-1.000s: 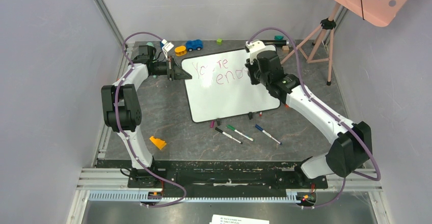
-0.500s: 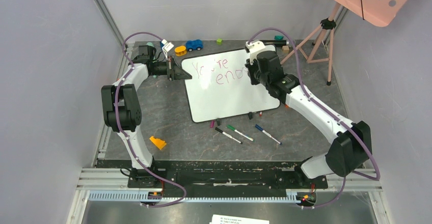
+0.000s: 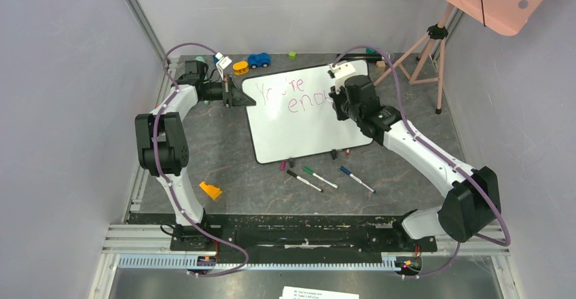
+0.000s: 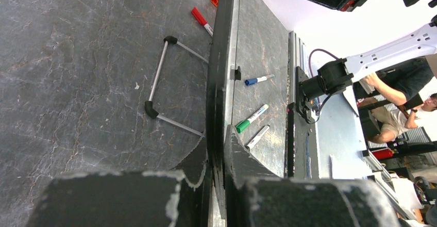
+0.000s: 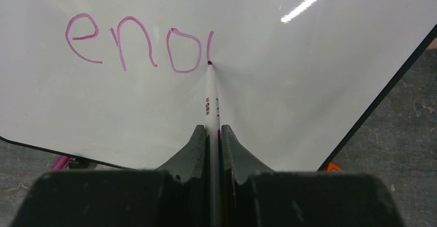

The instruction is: Write a sentence on the whiteboard

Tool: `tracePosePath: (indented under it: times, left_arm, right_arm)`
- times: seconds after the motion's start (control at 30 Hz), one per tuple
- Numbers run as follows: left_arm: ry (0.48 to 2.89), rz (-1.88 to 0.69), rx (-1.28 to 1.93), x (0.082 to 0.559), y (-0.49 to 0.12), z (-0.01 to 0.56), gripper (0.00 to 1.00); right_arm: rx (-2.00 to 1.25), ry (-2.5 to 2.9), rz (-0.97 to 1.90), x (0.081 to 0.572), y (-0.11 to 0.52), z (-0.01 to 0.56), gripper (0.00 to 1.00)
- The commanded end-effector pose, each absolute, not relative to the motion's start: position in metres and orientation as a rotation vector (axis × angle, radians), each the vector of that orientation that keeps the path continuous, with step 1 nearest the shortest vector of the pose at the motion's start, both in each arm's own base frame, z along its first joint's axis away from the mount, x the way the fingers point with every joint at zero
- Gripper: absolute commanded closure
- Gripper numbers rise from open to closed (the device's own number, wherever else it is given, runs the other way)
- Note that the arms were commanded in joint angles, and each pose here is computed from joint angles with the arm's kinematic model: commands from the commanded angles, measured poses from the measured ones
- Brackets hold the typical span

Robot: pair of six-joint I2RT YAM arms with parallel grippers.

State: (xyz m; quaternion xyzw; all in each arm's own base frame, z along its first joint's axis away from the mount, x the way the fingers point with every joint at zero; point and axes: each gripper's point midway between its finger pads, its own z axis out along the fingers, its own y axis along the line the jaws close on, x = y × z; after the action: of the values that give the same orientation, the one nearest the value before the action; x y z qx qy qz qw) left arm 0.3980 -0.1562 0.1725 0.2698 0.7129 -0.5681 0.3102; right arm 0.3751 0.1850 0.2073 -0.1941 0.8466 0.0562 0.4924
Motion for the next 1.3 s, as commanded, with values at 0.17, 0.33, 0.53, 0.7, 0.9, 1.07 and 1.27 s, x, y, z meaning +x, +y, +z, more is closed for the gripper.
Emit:
tracePosePath:
  times: [0.17,0.33,0.53,0.7,0.9,1.07,1.27]
  left_arm:
    - [2.027,-1.209,0.865,0.404,-0.160,0.106,0.98]
    - [2.029,-1.209,0.861,0.404,-0.160,0.106,0.98]
    - [2.029,-1.209,0.863,0.404,-0.160,0.105,0.98]
    - [2.028,-1.209,0.863,0.404,-0.160,0.106,0.98]
    - [2.027,-1.208,0.864,0.404,-0.160,0.106,0.98]
    - [2.028,-1.209,0.863,0.404,-0.160,0.105,0.98]
    - [2.027,-1.209,0.864,0.404,-0.160,0.106,0.98]
  right_arm:
    - [-0.382,2.065,0.041,0.387,0.160,0.212,1.00]
    - [-0.368,2.057,0.041,0.395,0.161,0.218,1.00]
    - [-0.362,2.044,0.049,0.403,0.163,0.225,1.00]
    - [-0.356,2.033,0.055,0.406,0.165,0.230,1.00]
    - [-0.348,2.021,0.064,0.407,0.164,0.235,1.00]
    - [-0.357,2.028,0.073,0.402,0.164,0.231,1.00]
    - [-0.375,2.050,0.086,0.394,0.163,0.220,1.00]
